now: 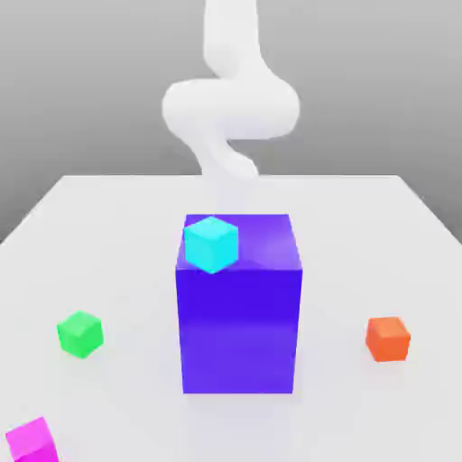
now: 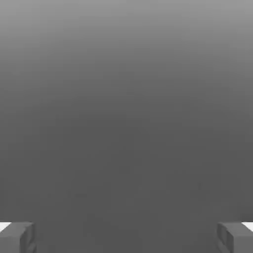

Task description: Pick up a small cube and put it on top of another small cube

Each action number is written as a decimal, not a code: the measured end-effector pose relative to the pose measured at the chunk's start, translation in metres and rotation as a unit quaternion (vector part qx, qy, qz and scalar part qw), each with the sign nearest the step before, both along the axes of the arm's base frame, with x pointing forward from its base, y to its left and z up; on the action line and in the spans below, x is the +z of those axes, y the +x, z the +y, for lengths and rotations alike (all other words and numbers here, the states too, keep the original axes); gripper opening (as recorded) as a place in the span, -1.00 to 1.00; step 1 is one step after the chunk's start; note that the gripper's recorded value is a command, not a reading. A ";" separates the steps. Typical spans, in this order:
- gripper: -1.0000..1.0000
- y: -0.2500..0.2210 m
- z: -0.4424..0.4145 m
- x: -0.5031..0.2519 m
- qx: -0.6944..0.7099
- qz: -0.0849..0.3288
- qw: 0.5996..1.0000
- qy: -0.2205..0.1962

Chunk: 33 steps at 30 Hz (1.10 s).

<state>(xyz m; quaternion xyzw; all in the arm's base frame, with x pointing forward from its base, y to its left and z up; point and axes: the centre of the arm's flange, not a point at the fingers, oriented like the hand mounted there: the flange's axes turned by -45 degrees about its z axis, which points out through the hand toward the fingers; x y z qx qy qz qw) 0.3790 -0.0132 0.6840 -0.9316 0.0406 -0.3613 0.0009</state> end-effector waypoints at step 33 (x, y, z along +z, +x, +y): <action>0.00 0.116 -0.236 -0.527 -0.393 0.320 0.846 0.165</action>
